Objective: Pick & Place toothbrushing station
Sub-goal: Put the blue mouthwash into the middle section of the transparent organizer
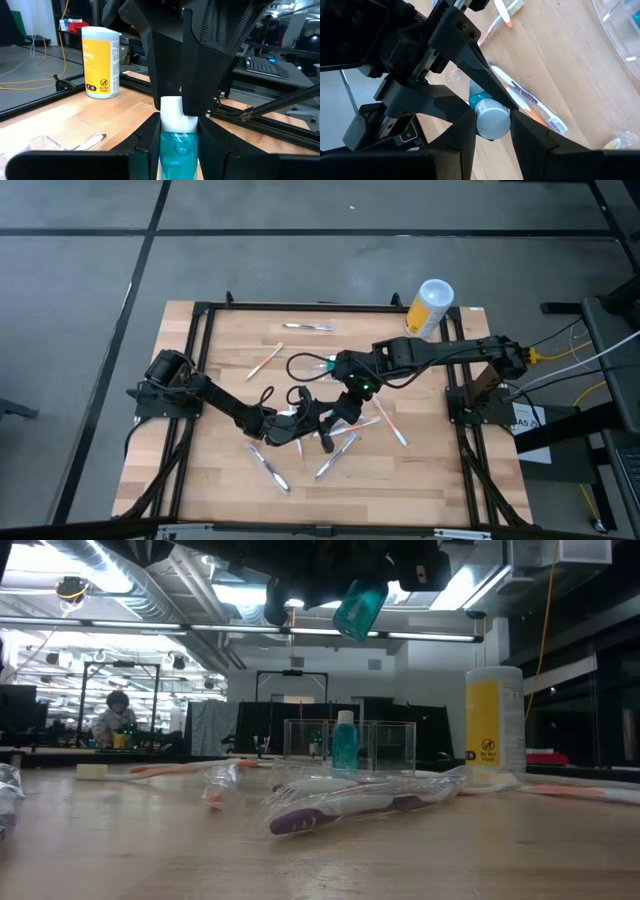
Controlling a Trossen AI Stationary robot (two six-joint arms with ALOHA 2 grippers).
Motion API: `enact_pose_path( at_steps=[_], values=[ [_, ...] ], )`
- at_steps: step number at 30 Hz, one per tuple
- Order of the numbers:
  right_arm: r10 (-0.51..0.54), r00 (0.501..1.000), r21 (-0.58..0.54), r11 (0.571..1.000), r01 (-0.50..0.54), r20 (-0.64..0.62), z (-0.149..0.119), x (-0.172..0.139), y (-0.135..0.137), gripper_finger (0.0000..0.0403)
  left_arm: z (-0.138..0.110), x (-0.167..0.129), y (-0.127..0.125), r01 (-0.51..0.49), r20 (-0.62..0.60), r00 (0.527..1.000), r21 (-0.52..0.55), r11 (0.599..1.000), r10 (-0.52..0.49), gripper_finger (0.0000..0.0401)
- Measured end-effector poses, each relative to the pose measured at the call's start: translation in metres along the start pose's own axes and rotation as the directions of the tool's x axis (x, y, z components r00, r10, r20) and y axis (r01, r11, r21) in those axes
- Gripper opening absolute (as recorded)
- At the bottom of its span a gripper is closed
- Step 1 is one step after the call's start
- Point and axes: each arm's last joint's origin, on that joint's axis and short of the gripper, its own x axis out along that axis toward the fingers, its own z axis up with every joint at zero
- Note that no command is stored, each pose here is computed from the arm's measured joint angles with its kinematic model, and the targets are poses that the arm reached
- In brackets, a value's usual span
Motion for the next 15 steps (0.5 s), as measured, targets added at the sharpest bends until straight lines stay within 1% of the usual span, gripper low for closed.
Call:
enact_pose_path(
  at_steps=[5, 9, 15],
  values=[
    [0.000, 1.000, 0.001, 1.000, 0.000, 0.000, 0.0002, 0.0000, -0.0002, 0.0116, 0.0001, 0.0003, 0.0005, -0.008, 0.002, 1.000, -0.001, 1.000, 0.008, 0.0090],
    [0.004, 1.000, -0.001, 1.000, -0.004, 0.001, 0.0003, -0.0001, 0.0000, 0.0102, 0.0001, 0.0002, 0.0009, -0.026, 0.006, 1.000, 0.008, 1.000, 0.026, 0.0092],
    [-0.002, 1.000, -0.005, 1.000, 0.002, 0.013, 0.0014, 0.0002, -0.0002, 0.0088, -0.0031, -0.0002, 0.0037, -0.112, -0.003, 0.994, 0.017, 0.994, 0.112, 0.0134]
  ],
)
